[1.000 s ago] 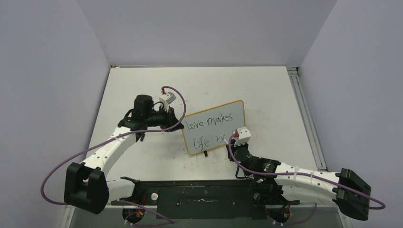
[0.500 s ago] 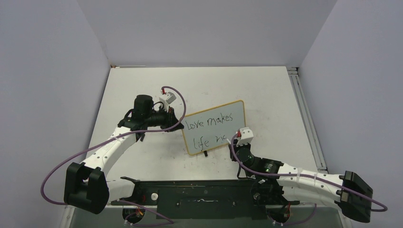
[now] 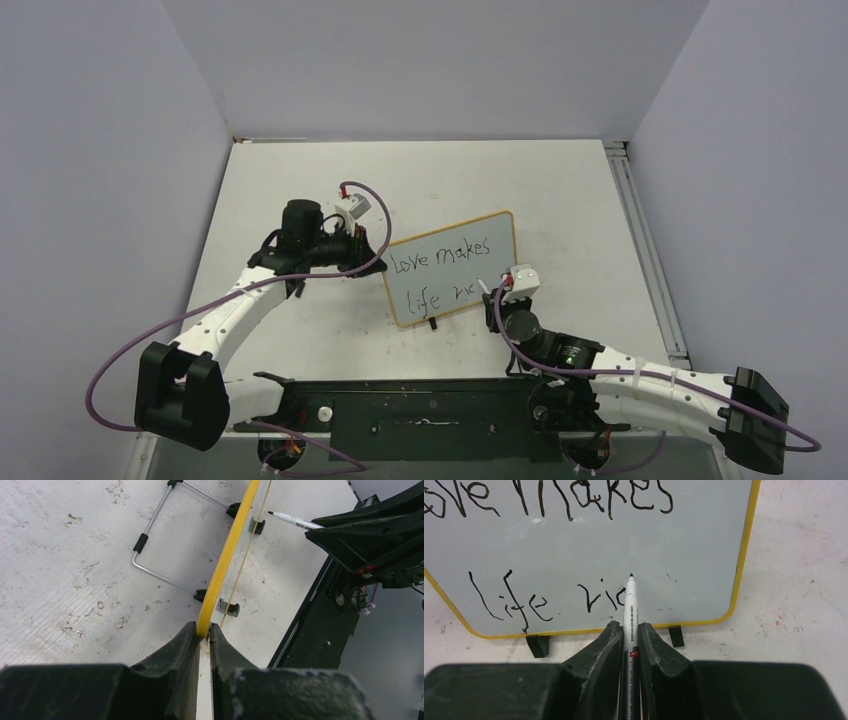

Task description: Write a sentence on the whiteboard

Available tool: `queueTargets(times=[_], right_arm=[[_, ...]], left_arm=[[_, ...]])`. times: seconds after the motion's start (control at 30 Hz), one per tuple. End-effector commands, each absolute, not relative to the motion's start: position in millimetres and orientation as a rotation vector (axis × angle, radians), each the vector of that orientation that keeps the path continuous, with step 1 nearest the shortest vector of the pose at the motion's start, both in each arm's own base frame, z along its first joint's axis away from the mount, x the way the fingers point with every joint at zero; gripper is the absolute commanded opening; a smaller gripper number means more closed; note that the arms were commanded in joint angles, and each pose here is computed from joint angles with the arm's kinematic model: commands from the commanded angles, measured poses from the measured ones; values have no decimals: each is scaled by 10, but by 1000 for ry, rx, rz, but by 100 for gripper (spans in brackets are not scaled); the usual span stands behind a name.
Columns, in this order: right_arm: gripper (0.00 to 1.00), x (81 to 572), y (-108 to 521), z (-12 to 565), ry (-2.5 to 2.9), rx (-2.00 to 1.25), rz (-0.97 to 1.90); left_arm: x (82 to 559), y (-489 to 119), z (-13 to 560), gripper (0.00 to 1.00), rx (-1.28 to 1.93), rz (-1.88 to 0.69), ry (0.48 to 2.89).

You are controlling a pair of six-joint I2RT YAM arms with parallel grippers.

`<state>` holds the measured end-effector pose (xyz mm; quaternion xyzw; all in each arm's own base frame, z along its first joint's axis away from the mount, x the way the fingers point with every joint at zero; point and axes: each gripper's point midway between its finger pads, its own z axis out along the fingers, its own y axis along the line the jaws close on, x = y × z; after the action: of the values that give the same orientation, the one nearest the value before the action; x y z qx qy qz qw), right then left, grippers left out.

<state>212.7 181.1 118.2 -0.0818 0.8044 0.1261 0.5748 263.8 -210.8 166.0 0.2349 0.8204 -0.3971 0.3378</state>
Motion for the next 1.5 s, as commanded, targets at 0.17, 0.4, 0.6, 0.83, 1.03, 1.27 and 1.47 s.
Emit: queueTargets(times=[0.17, 0.4, 0.6, 0.83, 1.03, 1.27, 1.47], right_arm=[[5, 2258, 1922, 1497, 1785, -149, 324], [5, 2272, 1934, 1436, 1793, -165, 306], [5, 2277, 1941, 1360, 1806, -176, 290], [5, 2243, 1878, 1233, 1838, -167, 272], [5, 2190, 1811, 1121, 1873, -155, 269], [5, 2147, 1780, 1013, 1903, -155, 269], [5, 2144, 1789, 1018, 1903, -156, 274]], left_arm=[[2707, -2117, 1759, 0, 613, -1013, 2114], [2703, -2117, 1765, 0, 614, -1014, 2112], [2701, -2118, 1775, 0, 614, -1015, 2109], [2700, -2118, 1782, 0, 615, -1015, 2106], [2695, -2119, 1787, 0, 616, -1017, 2105], [2694, -2120, 1782, 0, 615, -1018, 2107], [2693, -2120, 1787, 0, 616, -1018, 2104]])
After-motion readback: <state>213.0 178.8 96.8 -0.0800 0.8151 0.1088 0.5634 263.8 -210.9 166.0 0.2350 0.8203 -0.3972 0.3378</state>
